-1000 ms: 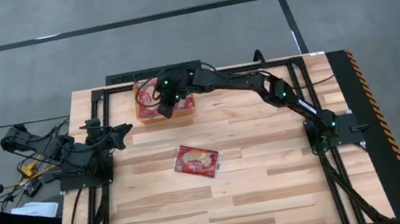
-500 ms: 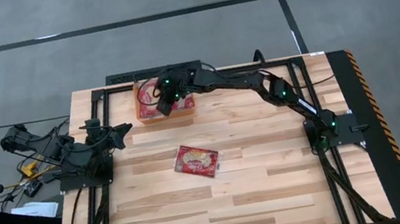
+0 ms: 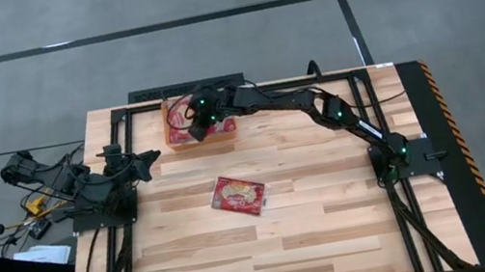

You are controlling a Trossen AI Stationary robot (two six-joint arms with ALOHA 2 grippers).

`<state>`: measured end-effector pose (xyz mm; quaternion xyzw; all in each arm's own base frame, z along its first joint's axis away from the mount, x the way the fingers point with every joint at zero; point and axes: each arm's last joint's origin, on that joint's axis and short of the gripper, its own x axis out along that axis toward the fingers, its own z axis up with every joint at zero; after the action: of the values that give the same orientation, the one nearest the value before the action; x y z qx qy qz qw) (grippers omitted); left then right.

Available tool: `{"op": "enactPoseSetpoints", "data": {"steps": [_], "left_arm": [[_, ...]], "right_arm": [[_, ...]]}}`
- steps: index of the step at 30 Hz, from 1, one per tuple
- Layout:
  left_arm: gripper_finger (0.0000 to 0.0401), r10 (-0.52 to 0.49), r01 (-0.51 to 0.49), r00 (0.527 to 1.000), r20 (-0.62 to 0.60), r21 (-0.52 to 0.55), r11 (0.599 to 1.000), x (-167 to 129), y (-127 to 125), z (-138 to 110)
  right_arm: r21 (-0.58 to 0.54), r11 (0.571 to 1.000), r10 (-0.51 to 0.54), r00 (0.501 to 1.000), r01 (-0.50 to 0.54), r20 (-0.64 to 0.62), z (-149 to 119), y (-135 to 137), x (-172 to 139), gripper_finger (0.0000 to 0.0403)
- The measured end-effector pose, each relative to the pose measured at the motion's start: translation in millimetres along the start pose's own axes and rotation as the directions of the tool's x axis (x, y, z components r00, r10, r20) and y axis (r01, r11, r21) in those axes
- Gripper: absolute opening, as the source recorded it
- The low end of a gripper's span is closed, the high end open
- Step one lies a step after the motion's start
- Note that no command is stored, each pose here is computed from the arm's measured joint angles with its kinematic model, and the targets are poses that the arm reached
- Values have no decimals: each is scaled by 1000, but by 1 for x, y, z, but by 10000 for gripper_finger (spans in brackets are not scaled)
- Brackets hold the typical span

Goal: Sort popcorn bags into baskets
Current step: Put the popcorn bag into the orange bin

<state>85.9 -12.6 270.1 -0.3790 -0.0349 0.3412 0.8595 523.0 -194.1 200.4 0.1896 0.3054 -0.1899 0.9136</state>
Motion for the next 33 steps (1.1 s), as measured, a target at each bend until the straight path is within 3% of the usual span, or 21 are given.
{"op": "enactPoseSetpoints", "data": {"steps": [21,30,33], "left_arm": [[173,0,0,1000,-1,8,1000,0,0,0],[173,-1,1,1000,-1,8,1000,0,0,0],[173,-2,2,1000,-3,7,1000,0,0,0]], "right_arm": [[73,997,10,1000,-11,14,-6,-9,15,118],[57,998,19,995,-24,97,23,-9,-3,118],[71,997,26,996,-32,88,35,-14,-25,118]]}}
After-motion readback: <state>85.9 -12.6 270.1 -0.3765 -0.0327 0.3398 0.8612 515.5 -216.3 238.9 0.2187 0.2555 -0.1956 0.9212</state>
